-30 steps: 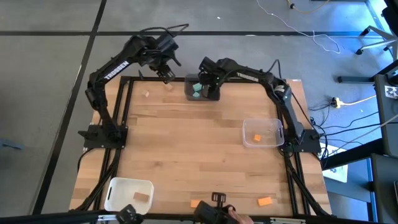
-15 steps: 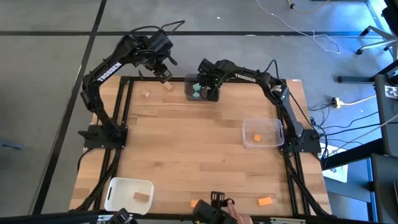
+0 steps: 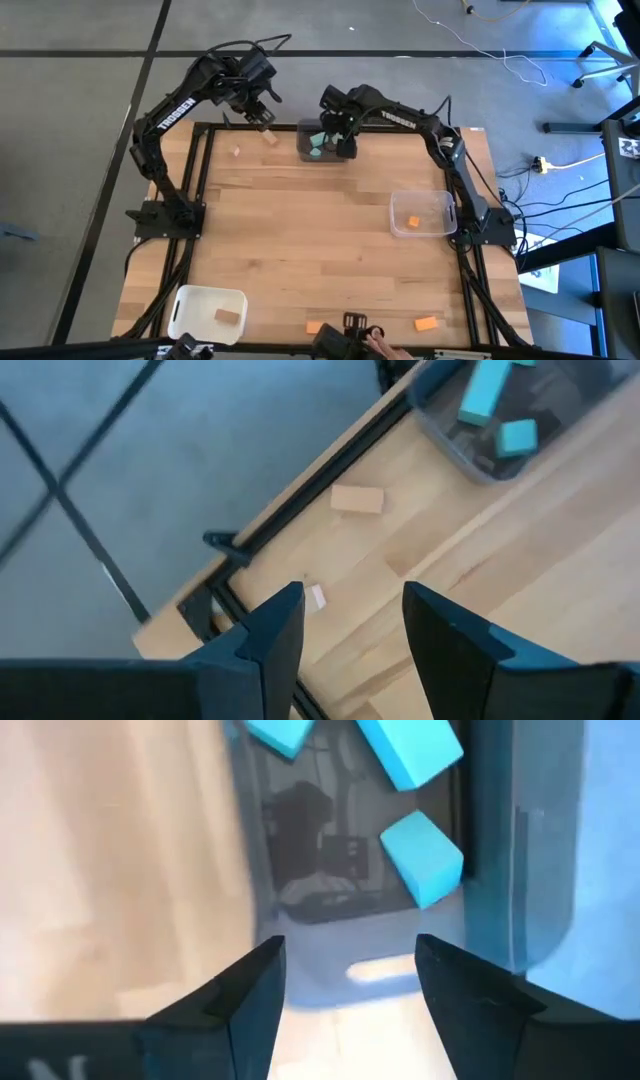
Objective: Sort & place blocks by color
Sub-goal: Put the left brown block into the white bin
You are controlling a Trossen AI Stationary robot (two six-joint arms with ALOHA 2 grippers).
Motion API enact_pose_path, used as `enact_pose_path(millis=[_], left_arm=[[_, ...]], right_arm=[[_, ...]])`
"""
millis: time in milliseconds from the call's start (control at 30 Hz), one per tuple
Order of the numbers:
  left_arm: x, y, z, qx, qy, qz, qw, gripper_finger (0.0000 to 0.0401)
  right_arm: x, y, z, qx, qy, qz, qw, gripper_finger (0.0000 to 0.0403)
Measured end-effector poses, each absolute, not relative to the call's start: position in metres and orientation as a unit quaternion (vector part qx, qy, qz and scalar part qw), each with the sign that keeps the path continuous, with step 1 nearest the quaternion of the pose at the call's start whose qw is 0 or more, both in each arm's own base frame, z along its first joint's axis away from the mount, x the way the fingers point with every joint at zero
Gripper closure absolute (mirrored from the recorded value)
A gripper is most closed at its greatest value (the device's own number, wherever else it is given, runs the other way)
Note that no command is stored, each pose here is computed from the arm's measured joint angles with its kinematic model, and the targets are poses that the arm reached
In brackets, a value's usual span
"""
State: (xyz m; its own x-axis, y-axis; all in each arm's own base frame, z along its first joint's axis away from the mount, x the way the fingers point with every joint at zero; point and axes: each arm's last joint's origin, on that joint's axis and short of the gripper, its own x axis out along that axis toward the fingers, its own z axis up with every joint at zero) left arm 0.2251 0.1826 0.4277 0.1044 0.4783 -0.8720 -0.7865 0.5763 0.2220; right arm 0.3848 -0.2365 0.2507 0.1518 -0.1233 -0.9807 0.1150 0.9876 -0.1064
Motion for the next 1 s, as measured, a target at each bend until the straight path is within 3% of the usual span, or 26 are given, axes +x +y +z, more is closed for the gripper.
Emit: enact_pose_path(millis=[267, 467, 800, 1000], left_arm=[[0.206, 0.210, 0.400, -0.271, 0.489, 0.521, 0.645, 0.0238], [0.191, 0.230, 0.345, -0.357, 0.542, 0.492, 0.580, 0.0238], [0.170, 0.249, 0.249, -0.417, 0.549, 0.482, 0.540, 0.0238], [0.155, 0.249, 0.225, -0.436, 0.559, 0.484, 0.513, 0.0238]], right_arm=[[0.373, -0.219, 0.316, 0.071, 0.575, 0.026, 0.815, 0.0179], [0.351, -0.200, 0.349, 0.084, 0.548, 0.054, 0.830, 0.0178], [0.325, -0.183, 0.395, 0.050, 0.498, 0.042, 0.865, 0.0178], [0.323, -0.182, 0.399, 0.044, 0.491, 0.039, 0.869, 0.0178]])
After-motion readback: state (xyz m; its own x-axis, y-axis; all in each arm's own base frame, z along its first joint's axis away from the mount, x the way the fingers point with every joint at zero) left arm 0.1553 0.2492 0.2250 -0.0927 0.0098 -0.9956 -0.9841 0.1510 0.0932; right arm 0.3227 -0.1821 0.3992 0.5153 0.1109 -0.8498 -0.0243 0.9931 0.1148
